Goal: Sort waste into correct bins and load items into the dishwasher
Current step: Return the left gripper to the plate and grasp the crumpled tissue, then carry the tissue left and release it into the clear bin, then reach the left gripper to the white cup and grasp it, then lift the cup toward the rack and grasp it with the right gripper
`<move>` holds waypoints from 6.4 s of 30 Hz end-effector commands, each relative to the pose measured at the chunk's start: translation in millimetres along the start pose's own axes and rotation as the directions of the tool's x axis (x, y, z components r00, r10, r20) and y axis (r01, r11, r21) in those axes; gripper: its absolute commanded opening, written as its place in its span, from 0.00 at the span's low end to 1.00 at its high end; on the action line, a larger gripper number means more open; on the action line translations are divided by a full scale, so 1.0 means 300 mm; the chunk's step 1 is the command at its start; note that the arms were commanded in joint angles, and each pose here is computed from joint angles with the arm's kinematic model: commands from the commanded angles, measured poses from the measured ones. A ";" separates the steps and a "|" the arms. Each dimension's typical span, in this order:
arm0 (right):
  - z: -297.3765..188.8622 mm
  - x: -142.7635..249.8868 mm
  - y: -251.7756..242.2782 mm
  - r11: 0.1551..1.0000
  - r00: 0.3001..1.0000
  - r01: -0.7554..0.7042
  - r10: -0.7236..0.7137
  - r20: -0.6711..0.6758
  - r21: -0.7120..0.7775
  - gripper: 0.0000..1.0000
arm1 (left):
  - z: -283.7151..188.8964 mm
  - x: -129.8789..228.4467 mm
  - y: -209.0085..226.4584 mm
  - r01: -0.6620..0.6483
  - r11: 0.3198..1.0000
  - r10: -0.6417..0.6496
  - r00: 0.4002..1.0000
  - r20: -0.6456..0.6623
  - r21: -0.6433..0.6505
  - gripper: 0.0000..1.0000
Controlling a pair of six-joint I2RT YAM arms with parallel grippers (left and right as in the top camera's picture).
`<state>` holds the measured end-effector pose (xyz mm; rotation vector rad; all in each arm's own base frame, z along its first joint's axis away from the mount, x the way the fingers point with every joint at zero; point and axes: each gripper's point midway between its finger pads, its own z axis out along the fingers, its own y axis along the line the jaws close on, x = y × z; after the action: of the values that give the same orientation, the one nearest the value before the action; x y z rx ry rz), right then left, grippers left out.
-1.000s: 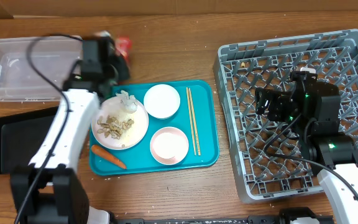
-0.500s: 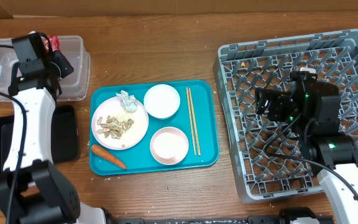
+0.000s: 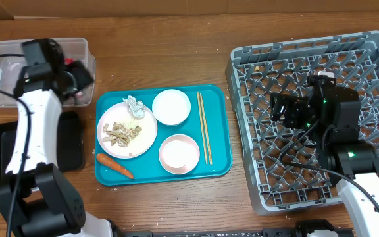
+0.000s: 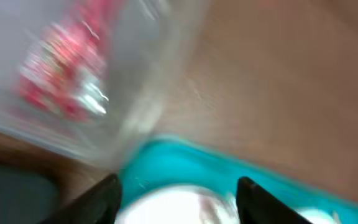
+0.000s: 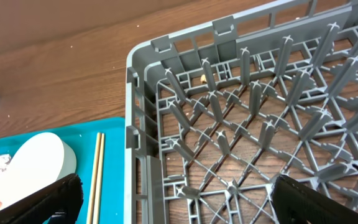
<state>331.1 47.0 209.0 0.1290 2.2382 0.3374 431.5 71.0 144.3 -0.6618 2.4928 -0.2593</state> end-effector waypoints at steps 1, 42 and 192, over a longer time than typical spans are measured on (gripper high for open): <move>-0.024 -0.055 0.017 1.000 0.999 0.005 -0.004 0.045 -0.014 1.00 | -0.012 0.161 -0.162 -0.087 0.993 0.097 0.986 -0.135 0.078 0.65; -0.023 -0.011 0.006 1.000 1.000 -0.004 0.004 -0.008 -0.001 1.00 | 0.131 0.340 -0.197 -0.274 0.957 0.236 0.927 -0.292 -0.097 0.04; -0.200 -0.190 0.511 0.488 0.904 0.426 -0.195 0.381 -0.762 1.00 | -0.577 0.695 -1.044 0.193 0.296 0.703 0.619 -0.350 0.935 0.04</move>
<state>310.7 173.2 321.6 -0.7285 1.6051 1.1332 312.9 -292.9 295.9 0.5641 2.3595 -2.0879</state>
